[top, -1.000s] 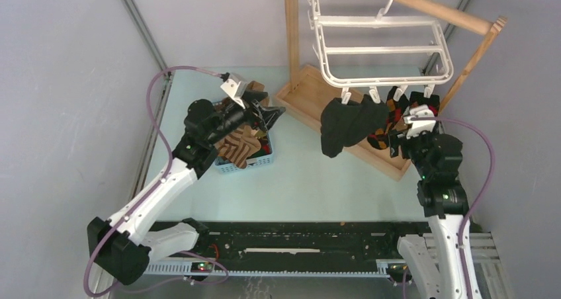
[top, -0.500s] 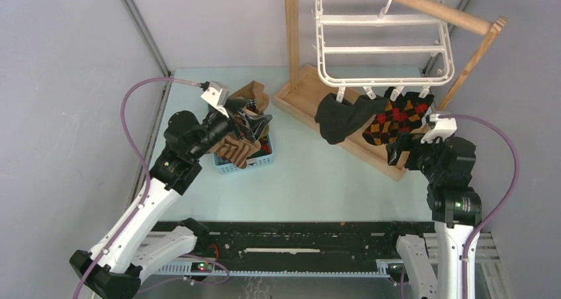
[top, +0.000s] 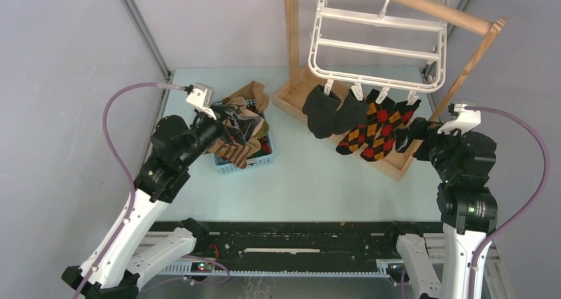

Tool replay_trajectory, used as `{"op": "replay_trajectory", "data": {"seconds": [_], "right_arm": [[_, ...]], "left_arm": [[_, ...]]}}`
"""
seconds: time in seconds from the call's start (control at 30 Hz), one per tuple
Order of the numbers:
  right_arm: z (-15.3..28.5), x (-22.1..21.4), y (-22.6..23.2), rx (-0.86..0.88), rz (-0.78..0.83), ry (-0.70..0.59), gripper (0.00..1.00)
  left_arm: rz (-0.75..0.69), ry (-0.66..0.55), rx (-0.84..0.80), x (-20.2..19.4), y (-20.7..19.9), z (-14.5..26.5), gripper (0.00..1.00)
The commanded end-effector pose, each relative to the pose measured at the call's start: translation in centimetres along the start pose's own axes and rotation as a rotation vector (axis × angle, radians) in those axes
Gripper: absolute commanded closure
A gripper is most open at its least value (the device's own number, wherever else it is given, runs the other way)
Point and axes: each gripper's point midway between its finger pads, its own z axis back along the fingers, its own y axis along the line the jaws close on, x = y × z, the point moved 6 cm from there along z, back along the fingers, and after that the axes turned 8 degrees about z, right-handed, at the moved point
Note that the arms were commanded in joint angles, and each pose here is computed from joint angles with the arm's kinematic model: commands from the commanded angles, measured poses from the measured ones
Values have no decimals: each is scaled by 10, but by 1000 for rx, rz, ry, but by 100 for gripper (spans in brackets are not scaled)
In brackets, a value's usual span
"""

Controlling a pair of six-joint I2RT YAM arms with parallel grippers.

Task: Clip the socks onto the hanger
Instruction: Reset both arms

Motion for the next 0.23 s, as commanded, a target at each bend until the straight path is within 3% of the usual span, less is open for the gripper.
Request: {"op": "replay_trajectory", "data": {"seconds": [0.0, 0.2], "right_arm": [[5, 21, -1, -19, -8, -64, 0], [8, 33, 0, -22, -3, -104, 0]], "left_arm": [[10, -90, -5, 32, -12, 14, 0], [2, -100, -14, 44, -18, 16, 0]]}}
